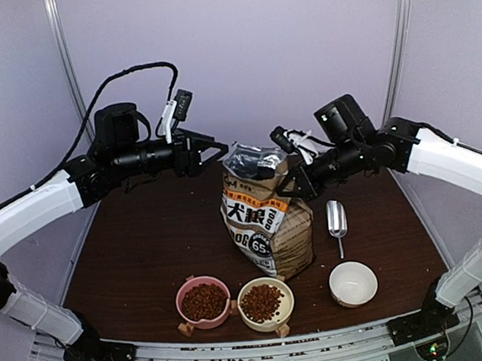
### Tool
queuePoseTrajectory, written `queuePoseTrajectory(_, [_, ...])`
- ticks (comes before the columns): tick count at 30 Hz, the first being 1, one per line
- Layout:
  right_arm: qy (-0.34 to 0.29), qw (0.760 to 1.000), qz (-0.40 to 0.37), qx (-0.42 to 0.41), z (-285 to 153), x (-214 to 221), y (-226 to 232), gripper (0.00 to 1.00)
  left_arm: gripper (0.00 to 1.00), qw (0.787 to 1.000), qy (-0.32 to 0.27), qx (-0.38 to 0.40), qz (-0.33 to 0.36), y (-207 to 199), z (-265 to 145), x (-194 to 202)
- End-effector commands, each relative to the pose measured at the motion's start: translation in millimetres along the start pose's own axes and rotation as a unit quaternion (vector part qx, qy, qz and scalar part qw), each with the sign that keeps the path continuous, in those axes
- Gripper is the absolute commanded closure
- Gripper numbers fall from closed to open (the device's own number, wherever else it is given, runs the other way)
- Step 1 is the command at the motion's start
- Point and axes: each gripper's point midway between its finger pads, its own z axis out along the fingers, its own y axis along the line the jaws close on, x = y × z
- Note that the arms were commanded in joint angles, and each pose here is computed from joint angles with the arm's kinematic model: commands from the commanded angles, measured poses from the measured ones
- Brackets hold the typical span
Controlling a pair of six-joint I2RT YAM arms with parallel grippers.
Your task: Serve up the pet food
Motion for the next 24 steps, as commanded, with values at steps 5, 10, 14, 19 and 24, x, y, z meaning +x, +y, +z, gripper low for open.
queuePoseTrajectory(5, [-0.155,0.972,-0.126,-0.123,-18,-99,90,1.00,0.16,0.982,0.053,-0.173,-0.060,52,-30,18])
queuePoseTrajectory(10, [-0.153,0.975,-0.121,-0.103,-20,-91,83,1.00,0.18,0.976,0.088,-0.178,-0.088,58,-21,31])
queuePoseTrajectory(14, [-0.148,0.978,-0.119,-0.082,-22,-83,75,1.00,0.41,0.971,0.098,-0.191,-0.101,66,-16,37])
queuePoseTrajectory(19, [-0.141,0.983,-0.112,-0.035,-19,-75,58,1.00,0.92,0.971,0.101,-0.183,-0.118,66,-7,34])
queuePoseTrajectory(24, [-0.155,0.982,-0.086,0.057,-28,-76,26,1.00,1.00,0.967,0.082,-0.201,-0.133,65,-16,25])
